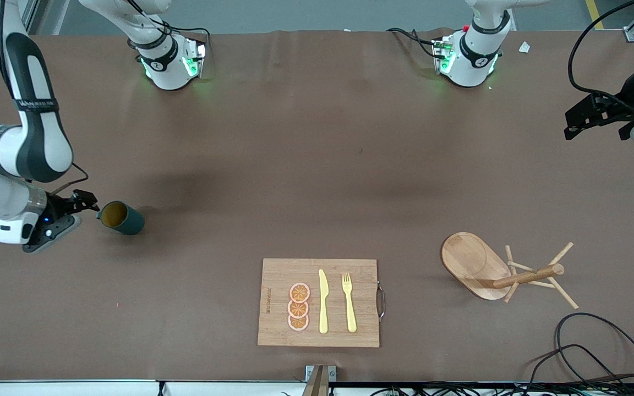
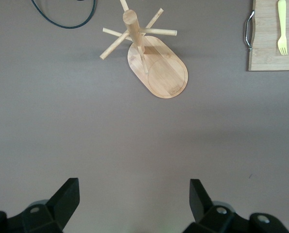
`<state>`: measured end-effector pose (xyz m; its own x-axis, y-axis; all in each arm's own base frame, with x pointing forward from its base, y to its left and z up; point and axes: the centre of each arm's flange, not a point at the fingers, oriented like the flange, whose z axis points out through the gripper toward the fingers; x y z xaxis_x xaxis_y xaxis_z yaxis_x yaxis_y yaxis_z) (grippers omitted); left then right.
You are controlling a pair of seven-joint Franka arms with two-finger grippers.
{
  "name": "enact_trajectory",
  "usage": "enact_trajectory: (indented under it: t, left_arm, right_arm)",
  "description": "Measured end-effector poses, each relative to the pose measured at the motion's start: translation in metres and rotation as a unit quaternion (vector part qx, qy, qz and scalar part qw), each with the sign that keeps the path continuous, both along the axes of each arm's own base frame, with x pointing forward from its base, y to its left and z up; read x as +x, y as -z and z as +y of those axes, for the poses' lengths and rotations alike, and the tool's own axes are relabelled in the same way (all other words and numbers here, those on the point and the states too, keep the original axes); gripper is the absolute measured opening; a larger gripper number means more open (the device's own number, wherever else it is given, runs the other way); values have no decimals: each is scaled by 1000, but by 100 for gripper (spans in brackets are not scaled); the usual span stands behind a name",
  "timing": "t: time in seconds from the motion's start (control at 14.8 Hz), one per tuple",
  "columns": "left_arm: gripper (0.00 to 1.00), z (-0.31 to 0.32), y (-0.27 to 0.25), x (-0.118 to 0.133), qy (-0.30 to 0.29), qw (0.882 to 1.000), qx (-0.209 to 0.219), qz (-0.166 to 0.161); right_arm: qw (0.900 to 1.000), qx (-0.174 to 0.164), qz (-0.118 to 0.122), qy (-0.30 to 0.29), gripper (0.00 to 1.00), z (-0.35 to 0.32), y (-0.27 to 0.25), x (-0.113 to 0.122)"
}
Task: Pass cup and hang on rack
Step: 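Close the right gripper on the teal mug's handle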
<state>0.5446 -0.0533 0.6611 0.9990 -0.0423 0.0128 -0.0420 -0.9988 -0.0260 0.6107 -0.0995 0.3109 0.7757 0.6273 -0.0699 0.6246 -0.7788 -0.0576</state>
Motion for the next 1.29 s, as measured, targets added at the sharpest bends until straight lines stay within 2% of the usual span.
enact_trajectory:
  t: [0.41,0.81,0.95,1.29]
  left_arm:
    - [100,0,0,0,0,1000,0,-1]
    - [100,0,-1,1,0,1000,-1,-6]
    - [100,0,-2,1,0,1000,-1,-7]
    - [100,2,-2,2,-2,1000,-1,-7]
  right_arm:
    - [999,3,5,-35,100,5,41,0]
    - [999,3,4,-40,98,7,58,-1]
    - [999,3,2,-40,82,8,70,-4]
    - [999,3,3,-40,30,8,74,-6]
